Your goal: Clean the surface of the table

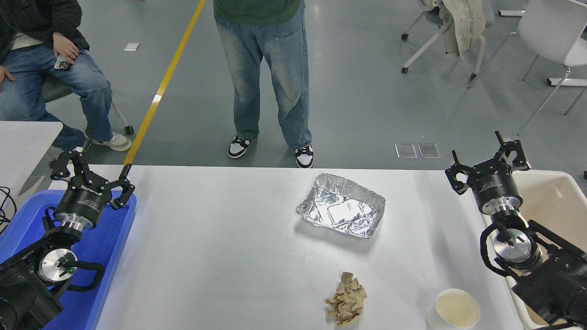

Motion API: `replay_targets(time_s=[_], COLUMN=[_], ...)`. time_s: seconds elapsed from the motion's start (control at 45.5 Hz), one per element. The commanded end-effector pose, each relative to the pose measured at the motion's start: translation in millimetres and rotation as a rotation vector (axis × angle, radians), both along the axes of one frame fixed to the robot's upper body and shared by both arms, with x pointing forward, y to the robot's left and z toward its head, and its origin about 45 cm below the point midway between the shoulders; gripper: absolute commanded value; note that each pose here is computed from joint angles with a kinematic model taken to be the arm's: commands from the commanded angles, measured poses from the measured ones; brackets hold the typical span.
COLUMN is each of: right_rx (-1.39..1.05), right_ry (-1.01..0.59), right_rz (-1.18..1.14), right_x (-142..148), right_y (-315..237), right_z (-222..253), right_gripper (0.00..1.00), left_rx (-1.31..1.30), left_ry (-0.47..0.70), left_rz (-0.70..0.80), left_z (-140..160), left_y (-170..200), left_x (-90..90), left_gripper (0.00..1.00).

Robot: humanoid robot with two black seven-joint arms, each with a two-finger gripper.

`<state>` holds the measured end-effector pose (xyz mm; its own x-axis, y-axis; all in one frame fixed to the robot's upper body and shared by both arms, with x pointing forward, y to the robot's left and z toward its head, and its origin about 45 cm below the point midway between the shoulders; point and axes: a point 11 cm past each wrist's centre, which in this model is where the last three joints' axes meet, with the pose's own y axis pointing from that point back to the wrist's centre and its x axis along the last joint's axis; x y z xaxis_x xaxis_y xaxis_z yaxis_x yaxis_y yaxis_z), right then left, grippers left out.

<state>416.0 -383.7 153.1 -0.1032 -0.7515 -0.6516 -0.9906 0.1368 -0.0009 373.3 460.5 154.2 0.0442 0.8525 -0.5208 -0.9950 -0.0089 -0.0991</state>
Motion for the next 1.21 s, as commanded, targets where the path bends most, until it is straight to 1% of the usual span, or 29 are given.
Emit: replay_targets(time_s=[0.0,0.703,0.879,1.187], right_rx=[-0.001,-0.005,-0.008,-0.019], right_ry=[0.002,-0.002,-0.025,-0.036], right_rz=[-0.002,0.006,0.014,0.053], right_x=[-1,-2,5,6], right_y=[-1,-3,-1,6], right_z=[-1,0,10,19], right_gripper=[1.00,1.00,1.00,1.00], left_rx=[-0.002,0.000,0.000,0.000], left_ry=[-0.001,0.000,-0.001,0.000], left_rz=[-0.002,0.000,-0.001,0.000], left_z=[0,0,0,0], left_y=[-1,0,0,0], left_x=[0.1,0.0,0.0,0.0], left_gripper=[1.00,1.00,1.00,1.00])
